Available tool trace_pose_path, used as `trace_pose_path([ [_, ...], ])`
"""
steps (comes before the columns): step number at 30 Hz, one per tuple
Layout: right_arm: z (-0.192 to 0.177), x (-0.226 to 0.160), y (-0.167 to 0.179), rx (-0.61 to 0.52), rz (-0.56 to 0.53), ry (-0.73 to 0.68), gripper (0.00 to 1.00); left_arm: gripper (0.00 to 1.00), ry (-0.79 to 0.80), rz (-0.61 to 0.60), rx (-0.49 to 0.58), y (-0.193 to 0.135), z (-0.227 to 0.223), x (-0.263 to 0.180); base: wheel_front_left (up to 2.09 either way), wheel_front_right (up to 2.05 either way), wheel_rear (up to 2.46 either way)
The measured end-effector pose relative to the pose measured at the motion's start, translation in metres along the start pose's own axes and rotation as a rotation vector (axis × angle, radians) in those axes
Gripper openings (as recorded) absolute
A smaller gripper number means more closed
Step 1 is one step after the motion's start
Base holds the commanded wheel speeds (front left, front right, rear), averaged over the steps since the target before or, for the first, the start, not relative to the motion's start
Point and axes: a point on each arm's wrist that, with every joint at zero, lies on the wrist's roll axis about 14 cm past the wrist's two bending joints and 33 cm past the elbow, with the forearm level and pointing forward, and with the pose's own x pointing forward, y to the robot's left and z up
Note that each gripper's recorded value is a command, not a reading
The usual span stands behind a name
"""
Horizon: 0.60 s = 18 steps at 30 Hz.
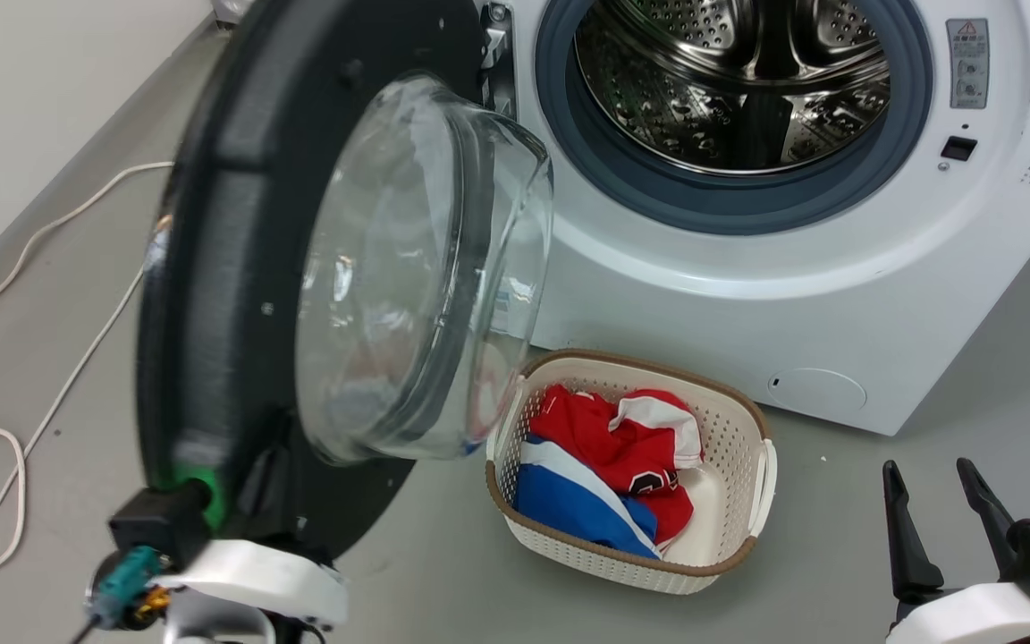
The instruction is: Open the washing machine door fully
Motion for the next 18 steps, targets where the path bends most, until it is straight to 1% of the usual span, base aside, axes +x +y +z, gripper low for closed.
trace_pose_path([
  [9,-0.009,0.01,-0.005,-0.006,-0.01,0.032,1.0,0.0,-0.023,0.143,0.006,0.067,0.008,0.021,0.0,0.0,0.0],
  [18,-0.02,0.017,-0.012,0.002,-0.025,0.063,1.0,0.0,-0.032,0.235,0.023,0.115,0.016,0.042,0.0,0.0,0.0],
])
